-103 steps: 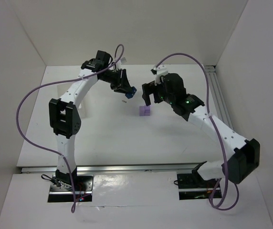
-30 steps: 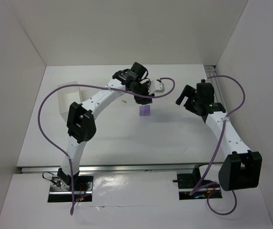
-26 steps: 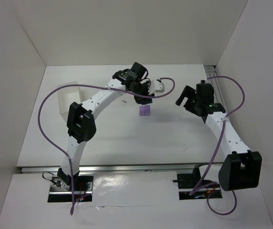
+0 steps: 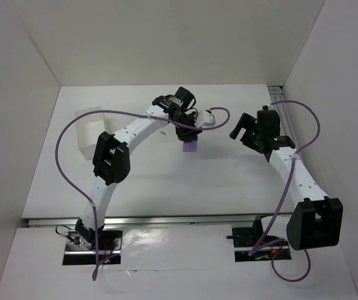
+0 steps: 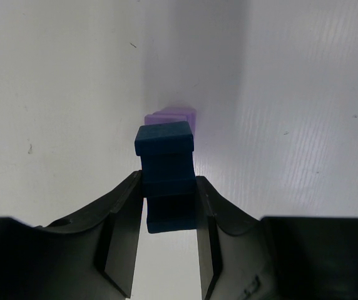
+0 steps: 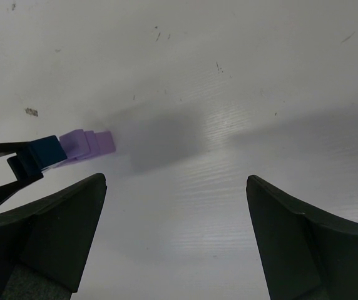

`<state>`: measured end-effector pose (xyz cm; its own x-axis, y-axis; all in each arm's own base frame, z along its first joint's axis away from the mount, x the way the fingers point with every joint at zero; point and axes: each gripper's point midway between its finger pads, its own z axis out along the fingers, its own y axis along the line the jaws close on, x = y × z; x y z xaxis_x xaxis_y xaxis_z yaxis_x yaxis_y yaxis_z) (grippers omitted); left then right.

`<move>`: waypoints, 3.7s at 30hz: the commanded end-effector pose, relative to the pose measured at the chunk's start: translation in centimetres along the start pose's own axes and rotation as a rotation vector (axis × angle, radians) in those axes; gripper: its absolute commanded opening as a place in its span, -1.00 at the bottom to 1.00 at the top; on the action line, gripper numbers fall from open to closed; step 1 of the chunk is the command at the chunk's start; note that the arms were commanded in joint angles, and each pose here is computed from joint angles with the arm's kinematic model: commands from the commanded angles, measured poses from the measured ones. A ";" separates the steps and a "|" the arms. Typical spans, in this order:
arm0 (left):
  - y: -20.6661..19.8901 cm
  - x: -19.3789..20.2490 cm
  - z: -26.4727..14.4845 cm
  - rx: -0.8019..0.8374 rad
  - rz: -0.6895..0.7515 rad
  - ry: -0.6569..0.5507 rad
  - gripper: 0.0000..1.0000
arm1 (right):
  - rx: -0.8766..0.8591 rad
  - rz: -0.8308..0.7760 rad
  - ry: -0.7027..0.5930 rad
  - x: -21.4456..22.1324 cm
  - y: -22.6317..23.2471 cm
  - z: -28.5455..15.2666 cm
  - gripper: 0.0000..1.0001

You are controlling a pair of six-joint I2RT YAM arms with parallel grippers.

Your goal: Build the wood block tower

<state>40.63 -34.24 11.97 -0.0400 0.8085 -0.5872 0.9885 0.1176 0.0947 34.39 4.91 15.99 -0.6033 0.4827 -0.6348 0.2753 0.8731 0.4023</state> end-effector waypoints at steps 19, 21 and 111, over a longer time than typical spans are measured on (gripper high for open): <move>1.0 -1.0 0.2 -0.036 0.033 -0.017 -0.44 | -0.014 0.017 -0.043 -1.3 0.2 0.1 1.00; 1.0 -1.0 0.2 -0.036 0.033 -0.017 -0.44 | -0.014 0.017 -0.043 -1.3 0.2 0.1 1.00; 0.8 -0.1 0.9 -0.091 0.036 0.043 0.17 | -0.004 0.017 -0.028 -0.6 -0.3 0.4 1.00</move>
<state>41.39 -34.38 10.35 -0.0308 0.8477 -0.5296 0.9766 0.1385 0.1648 34.14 4.60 15.27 -0.6096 0.4873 -0.6252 0.2890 0.8710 0.3972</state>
